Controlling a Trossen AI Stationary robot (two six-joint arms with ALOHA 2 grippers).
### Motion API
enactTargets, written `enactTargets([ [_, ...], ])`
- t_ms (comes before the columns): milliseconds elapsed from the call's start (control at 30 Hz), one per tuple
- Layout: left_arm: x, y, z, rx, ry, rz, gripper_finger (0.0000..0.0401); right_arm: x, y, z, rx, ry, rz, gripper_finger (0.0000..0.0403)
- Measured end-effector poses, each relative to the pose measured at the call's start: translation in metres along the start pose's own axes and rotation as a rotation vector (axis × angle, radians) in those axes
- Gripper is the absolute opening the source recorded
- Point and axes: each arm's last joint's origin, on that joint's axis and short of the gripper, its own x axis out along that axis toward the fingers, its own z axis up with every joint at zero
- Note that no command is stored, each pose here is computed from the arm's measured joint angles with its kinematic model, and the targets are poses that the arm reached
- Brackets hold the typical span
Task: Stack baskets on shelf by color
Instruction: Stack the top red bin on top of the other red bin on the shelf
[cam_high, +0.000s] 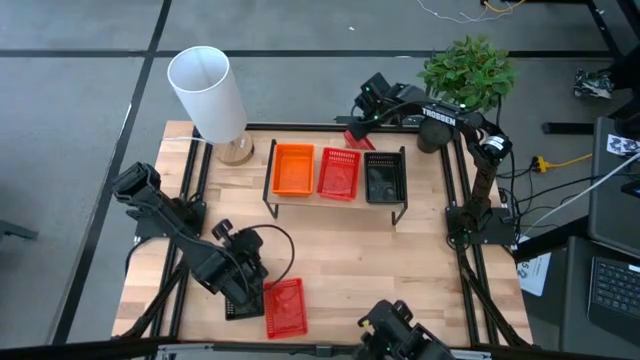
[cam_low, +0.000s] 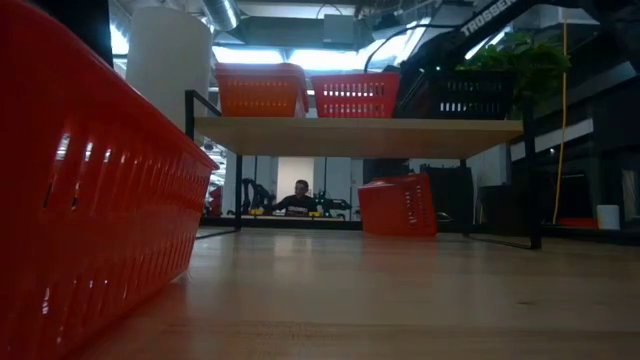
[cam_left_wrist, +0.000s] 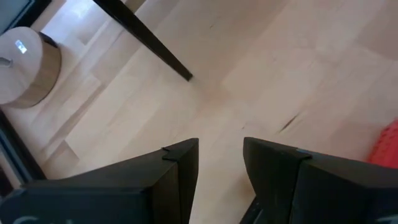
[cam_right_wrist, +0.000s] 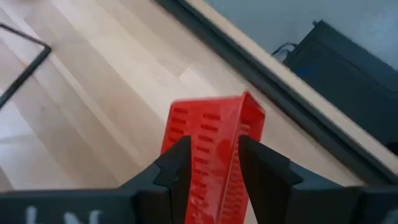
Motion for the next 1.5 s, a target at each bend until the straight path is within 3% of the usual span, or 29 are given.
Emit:
enactTargets([
  [233,0.0,0.003,0.0,0.02,0.003,0.026,0.0119,-0.001,-0.001,0.001,-0.003,-0.009,-0.018,0.0133],
  [733,0.0,0.005,0.0,0.036,0.005,0.047,0.0119,0.024,-0.005,-0.005,0.032,0.073,0.068,0.0133],
  [867,0.0,0.006,0.0,0.038,0.005,0.049,0.0119,0.021,-0.005,-0.002,0.044,0.059,0.06,0.0104],
  [1067,0.0,0.006,0.0,0.04,0.005,0.052,0.0119,0.019,-0.004,0.0,0.037,0.06,0.054,0.0013],
  [1300,-0.001,0.006,-0.002,0.044,0.004,0.049,0.0119,0.015,0.002,-0.001,0.032,0.058,0.084,0.0006],
  [1500,-0.003,0.005,-0.004,0.051,0.001,0.039,0.0119,-0.014,0.013,0.007,0.002,-0.021,0.07,0.0003],
])
